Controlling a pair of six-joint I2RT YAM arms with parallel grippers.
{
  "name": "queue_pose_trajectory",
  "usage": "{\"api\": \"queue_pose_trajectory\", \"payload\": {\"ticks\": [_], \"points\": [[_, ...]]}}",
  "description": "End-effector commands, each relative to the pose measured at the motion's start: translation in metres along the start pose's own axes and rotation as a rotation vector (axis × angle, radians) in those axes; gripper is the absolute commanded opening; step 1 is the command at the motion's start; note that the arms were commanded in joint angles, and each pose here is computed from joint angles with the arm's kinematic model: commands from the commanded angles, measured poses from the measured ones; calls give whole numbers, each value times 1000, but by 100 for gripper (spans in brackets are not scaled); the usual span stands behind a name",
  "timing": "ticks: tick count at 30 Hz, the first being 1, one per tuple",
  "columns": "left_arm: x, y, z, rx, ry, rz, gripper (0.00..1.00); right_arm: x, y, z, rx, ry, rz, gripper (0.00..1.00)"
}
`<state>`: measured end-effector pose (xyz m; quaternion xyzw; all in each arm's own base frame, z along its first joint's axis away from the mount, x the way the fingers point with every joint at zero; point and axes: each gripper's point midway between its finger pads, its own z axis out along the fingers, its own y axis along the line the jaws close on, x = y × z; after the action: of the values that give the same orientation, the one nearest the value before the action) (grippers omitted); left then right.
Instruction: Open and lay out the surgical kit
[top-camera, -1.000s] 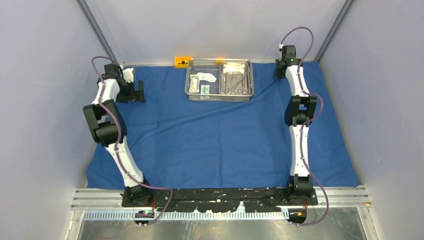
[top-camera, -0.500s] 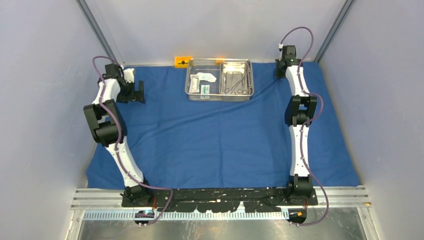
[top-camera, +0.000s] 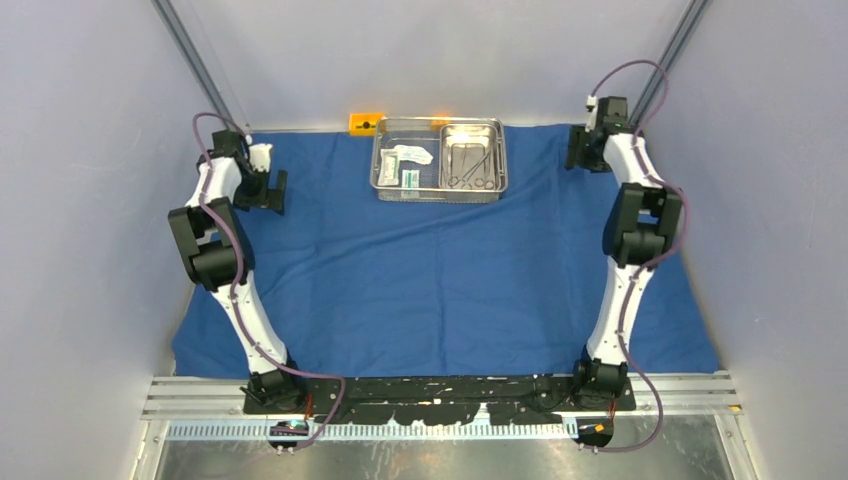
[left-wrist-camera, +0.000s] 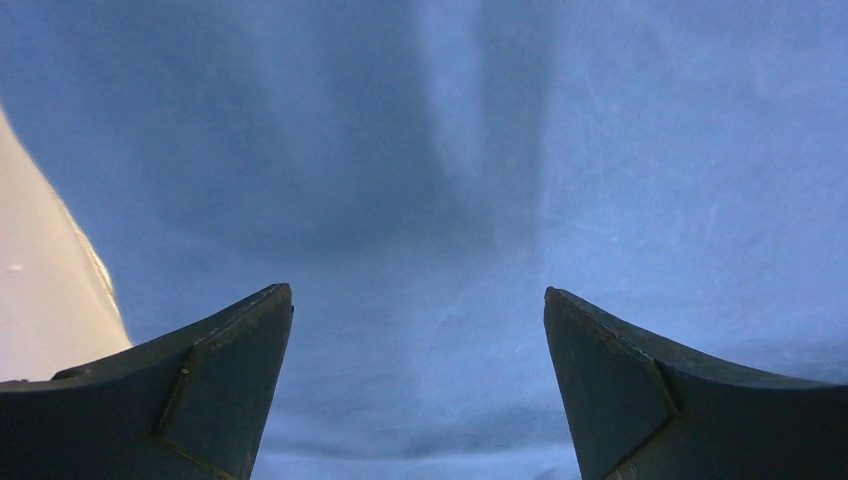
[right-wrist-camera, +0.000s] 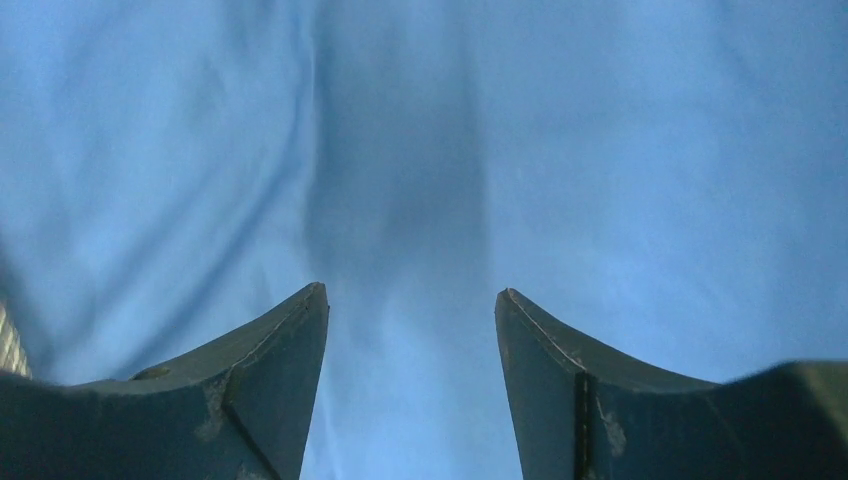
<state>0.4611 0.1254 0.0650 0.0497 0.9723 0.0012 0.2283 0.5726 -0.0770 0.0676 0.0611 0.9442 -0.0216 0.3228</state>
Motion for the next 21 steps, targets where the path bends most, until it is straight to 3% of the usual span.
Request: {"api": "queue_pose_trajectory", "payload": {"ticks": [1,13,21], "points": [[10,2,-14,-21,11,71,100,-23,-13,-90,-48,-148,-4,68],[97,-7,-19,-38,133,182,100,173,-77,-134,-26,212,-173,67],[126,12,-17,-82,162,157,100,267,-92,-141,-15,386,-283,63]]}}
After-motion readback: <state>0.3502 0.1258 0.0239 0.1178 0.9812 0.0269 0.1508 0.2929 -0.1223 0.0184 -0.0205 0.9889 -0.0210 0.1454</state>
